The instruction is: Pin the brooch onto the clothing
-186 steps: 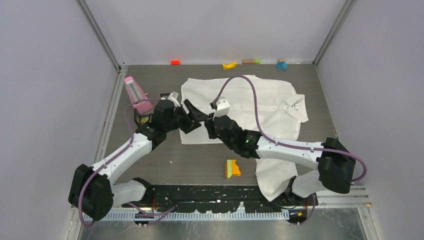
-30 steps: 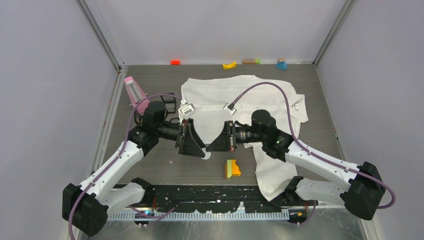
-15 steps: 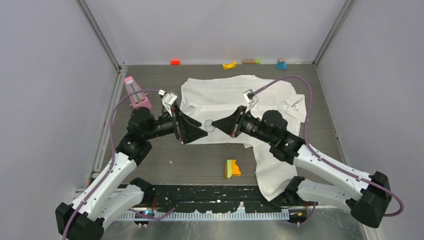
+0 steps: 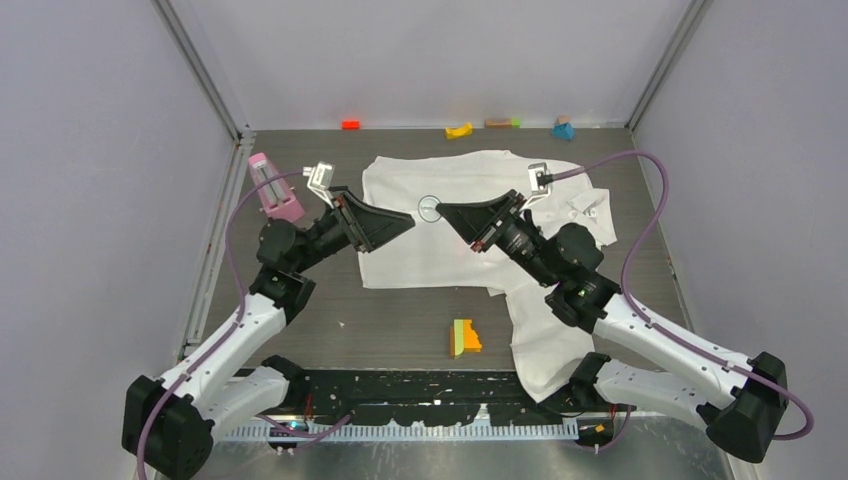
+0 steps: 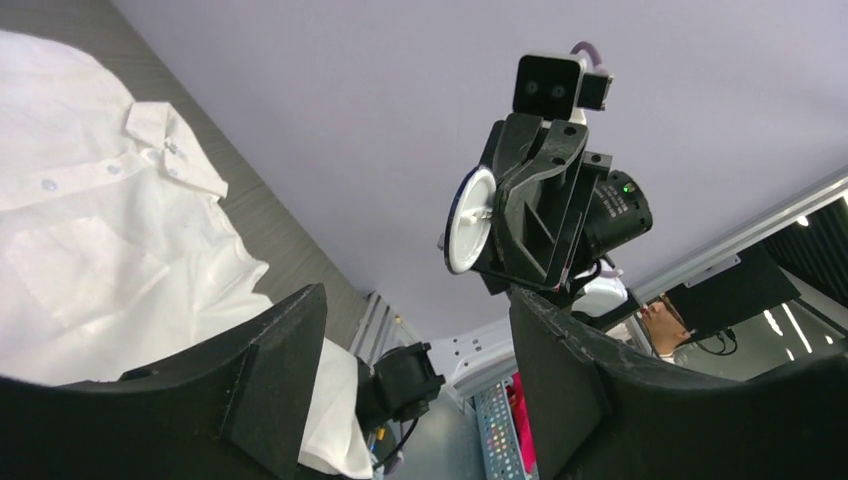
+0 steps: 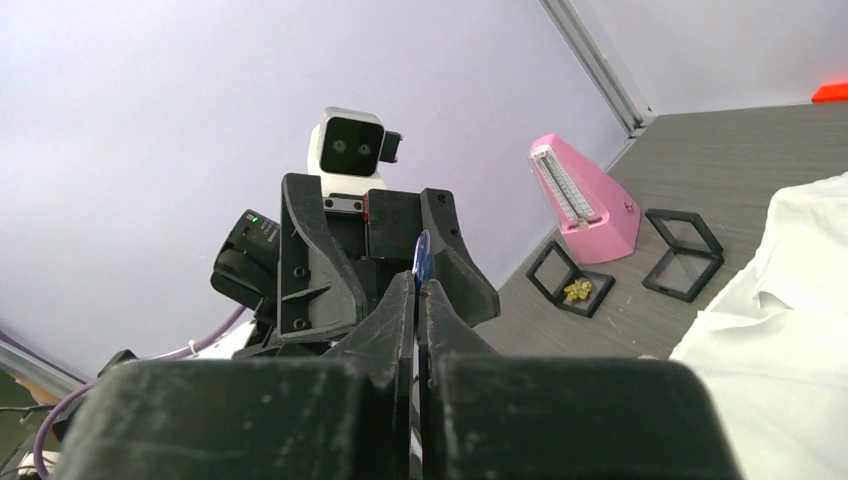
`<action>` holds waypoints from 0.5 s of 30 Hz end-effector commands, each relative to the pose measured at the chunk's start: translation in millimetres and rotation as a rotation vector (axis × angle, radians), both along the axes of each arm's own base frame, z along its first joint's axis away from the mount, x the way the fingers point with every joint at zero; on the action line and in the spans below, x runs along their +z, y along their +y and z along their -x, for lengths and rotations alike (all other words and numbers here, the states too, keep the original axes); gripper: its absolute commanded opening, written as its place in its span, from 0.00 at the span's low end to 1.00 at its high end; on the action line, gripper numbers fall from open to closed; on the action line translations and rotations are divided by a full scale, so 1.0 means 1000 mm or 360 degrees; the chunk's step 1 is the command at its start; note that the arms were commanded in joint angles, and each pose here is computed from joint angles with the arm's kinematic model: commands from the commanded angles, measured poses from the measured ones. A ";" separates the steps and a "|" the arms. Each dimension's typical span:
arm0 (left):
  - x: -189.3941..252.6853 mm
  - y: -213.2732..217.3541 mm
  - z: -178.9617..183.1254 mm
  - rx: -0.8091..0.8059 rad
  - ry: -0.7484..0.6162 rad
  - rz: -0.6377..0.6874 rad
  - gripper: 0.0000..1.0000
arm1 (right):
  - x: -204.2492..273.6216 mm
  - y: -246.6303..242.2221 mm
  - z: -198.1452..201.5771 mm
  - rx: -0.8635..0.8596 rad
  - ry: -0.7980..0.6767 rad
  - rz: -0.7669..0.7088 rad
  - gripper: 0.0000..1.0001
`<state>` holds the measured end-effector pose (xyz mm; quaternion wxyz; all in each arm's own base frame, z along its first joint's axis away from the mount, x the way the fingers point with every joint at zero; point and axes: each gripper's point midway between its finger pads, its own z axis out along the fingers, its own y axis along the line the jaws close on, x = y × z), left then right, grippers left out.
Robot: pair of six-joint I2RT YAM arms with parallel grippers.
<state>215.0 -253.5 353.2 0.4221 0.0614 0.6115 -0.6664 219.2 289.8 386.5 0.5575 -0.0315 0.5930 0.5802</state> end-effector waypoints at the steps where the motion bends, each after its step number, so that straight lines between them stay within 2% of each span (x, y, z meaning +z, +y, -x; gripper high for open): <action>1: 0.059 0.000 0.011 -0.0085 -0.0166 0.0236 0.66 | 0.041 -0.008 0.002 -0.0039 -0.0127 -0.0207 0.01; 8: 0.065 -0.015 0.017 -0.0161 -0.0170 0.0256 0.49 | 0.045 -0.011 0.004 -0.0028 -0.0129 -0.0251 0.01; 15: 0.067 -0.022 0.017 -0.0168 -0.0155 0.0275 0.43 | 0.047 -0.014 0.008 -0.0020 -0.0128 -0.0280 0.01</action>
